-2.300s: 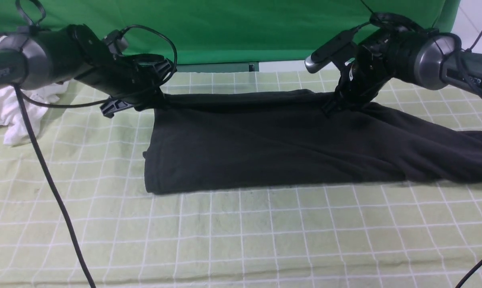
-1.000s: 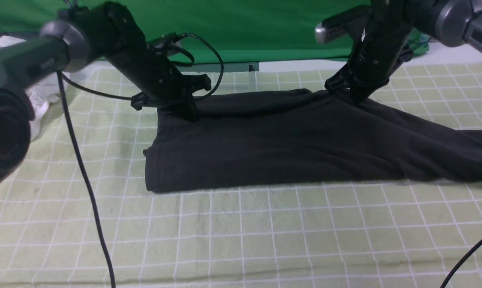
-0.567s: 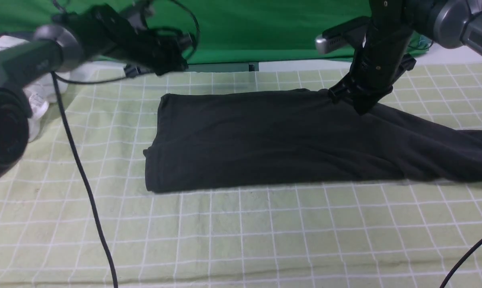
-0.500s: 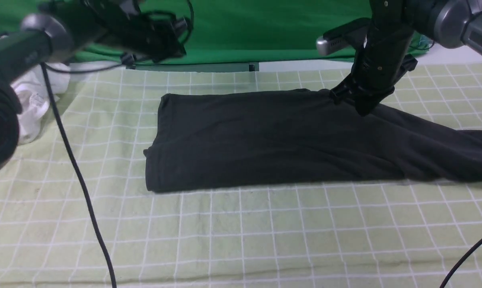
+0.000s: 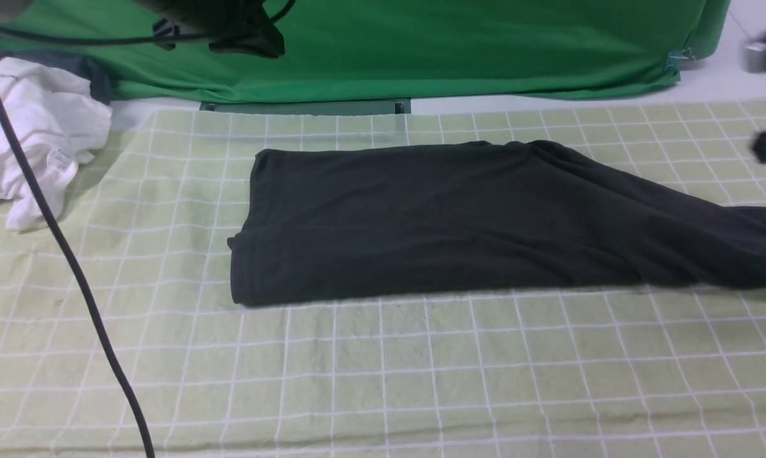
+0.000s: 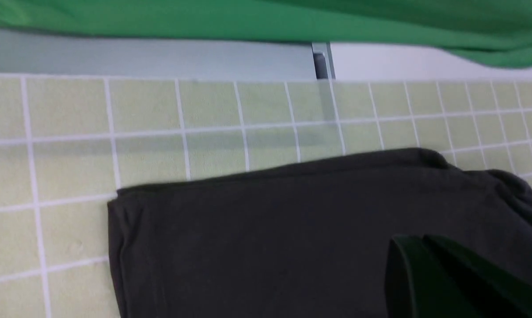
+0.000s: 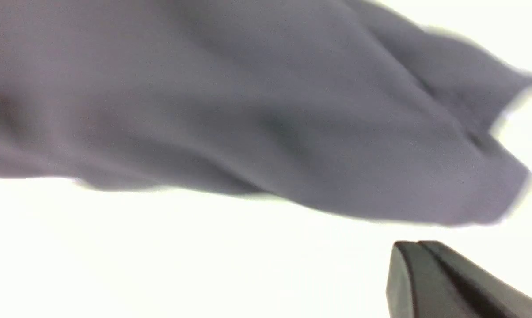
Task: Fold a long-sleeved shirt over a green coffee tablecloth.
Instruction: 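Pull the folded dark garment lengthwise by its ends to straighten it flat on the table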
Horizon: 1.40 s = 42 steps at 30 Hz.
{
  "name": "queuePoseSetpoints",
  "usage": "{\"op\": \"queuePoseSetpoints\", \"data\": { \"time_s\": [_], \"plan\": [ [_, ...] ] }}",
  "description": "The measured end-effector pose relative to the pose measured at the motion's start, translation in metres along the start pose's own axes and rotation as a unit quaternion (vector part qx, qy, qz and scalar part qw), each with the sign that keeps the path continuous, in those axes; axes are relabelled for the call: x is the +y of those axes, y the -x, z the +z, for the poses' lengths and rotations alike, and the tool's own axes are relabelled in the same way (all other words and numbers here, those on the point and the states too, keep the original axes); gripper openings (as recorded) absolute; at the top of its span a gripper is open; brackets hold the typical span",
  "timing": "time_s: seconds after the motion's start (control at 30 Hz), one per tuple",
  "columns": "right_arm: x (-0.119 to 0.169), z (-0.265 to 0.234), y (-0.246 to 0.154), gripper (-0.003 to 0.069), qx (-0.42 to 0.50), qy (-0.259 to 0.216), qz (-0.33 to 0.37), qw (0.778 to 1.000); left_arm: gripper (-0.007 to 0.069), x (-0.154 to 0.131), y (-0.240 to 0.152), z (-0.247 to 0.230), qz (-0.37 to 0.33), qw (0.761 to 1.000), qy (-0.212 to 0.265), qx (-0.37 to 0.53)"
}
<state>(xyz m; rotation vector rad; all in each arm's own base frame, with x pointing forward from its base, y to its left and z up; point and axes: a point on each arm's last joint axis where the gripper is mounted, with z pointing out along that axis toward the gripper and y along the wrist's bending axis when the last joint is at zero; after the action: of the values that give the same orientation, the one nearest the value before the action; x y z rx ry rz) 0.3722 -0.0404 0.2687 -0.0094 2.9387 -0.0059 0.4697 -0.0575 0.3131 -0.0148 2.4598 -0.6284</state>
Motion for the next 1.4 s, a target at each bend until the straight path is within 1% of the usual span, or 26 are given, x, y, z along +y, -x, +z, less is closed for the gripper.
{"op": "queuePoseSetpoints", "data": {
  "time_s": [0.03, 0.07, 0.1, 0.17, 0.27, 0.33, 0.5, 0.57, 0.67, 0.77, 0.93, 1.07, 1.13, 1.23, 1.27, 1.33, 1.4],
  "plan": [
    [-0.014, 0.006, -0.003, 0.0057, -0.003, 0.003, 0.028, 1.0, 0.0013, 0.0, 0.0, 0.0, 0.0, 1.0, 0.0, 0.001],
    [-0.025, 0.01, -0.005, 0.0079, -0.01, 0.01, 0.049, 0.999, 0.0013, 0.0, 0.0, 0.0, 0.001, 1.0, 0.001, 0.001],
    [-0.034, 0.014, -0.005, 0.0123, -0.022, 0.013, 0.065, 0.998, 0.0013, 0.0, 0.0, 0.0, 0.001, 1.0, 0.001, 0.002],
    [-0.047, 0.02, -0.001, 0.0218, -0.055, 0.011, 0.084, 0.995, 0.0013, 0.0, 0.0, 0.0, 0.002, 1.0, 0.001, 0.002],
    [-0.061, 0.031, 0.007, 0.0308, -0.097, 0.007, 0.106, 0.99, 0.0013, 0.0, 0.0, 0.0, 0.011, 1.0, 0.002, 0.003],
    [-0.063, 0.04, 0.009, 0.0315, -0.092, 0.007, 0.109, 0.99, 0.0013, 0.0, 0.0, 0.0, 0.016, 1.0, 0.002, 0.003],
    [-0.059, 0.071, 0.005, 0.0315, -0.028, 0.024, 0.099, 0.994, 0.0013, 0.001, -0.001, 0.0, 0.019, 1.0, 0.003, 0.003],
    [-0.056, 0.085, -0.001, 0.0315, 0.021, 0.037, 0.079, 0.996, 0.0013, 0.001, -0.001, 0.0, 0.022, 1.0, 0.005, 0.003],
    [-0.054, 0.092, -0.005, 0.0315, 0.055, 0.047, 0.06, 0.996, 0.0013, 0.001, -0.001, 0.0, 0.023, 1.0, 0.005, 0.003],
    [-0.054, 0.098, -0.007, 0.0315, 0.067, 0.052, 0.043, 0.995, 0.0013, 0.001, -0.001, 0.0, 0.023, 1.0, 0.006, 0.003],
    [-0.056, 0.108, -0.005, 0.0314, 0.061, 0.049, 0.028, 0.997, 0.0013, 0.002, -0.001, 0.002, 0.023, 1.0, 0.006, 0.004],
    [-0.056, 0.111, -0.004, 0.0291, 0.056, 0.047, 0.027, 0.997, 0.0013, 0.002, -0.001, 0.002, 0.022, 1.0, 0.007, 0.005],
    [-0.056, 0.111, -0.004, 0.0241, 0.056, 0.046, 0.022, 0.997, 0.0013, 0.002, -0.001, 0.002, 0.023, 1.0, 0.007, 0.005],
    [-0.057, 0.11, -0.003, 0.0079, 0.054, 0.045, 0.013, 0.997, 0.0013, 0.002, -0.001, 0.002, 0.023, 1.0, 0.007, 0.005],
    [-0.057, 0.108, -0.002, 0.005, 0.054, 0.045, 0.013, 0.997, 0.0013, 0.002, -0.001, 0.002, 0.023, 1.0, 0.007, 0.005],
    [-0.057, 0.104, 0.002, 0.0031, 0.053, 0.046, 0.011, 0.997, 0.0013, 0.002, -0.001, 0.002, 0.023, 1.0, 0.007, 0.007],
    [-0.058, 0.099, 0.006, 0.0029, 0.048, 0.045, 0.009, 0.998, 0.0013, 0.002, -0.002, 0.002, 0.022, 1.0, 0.007, 0.009]
  ]
}}
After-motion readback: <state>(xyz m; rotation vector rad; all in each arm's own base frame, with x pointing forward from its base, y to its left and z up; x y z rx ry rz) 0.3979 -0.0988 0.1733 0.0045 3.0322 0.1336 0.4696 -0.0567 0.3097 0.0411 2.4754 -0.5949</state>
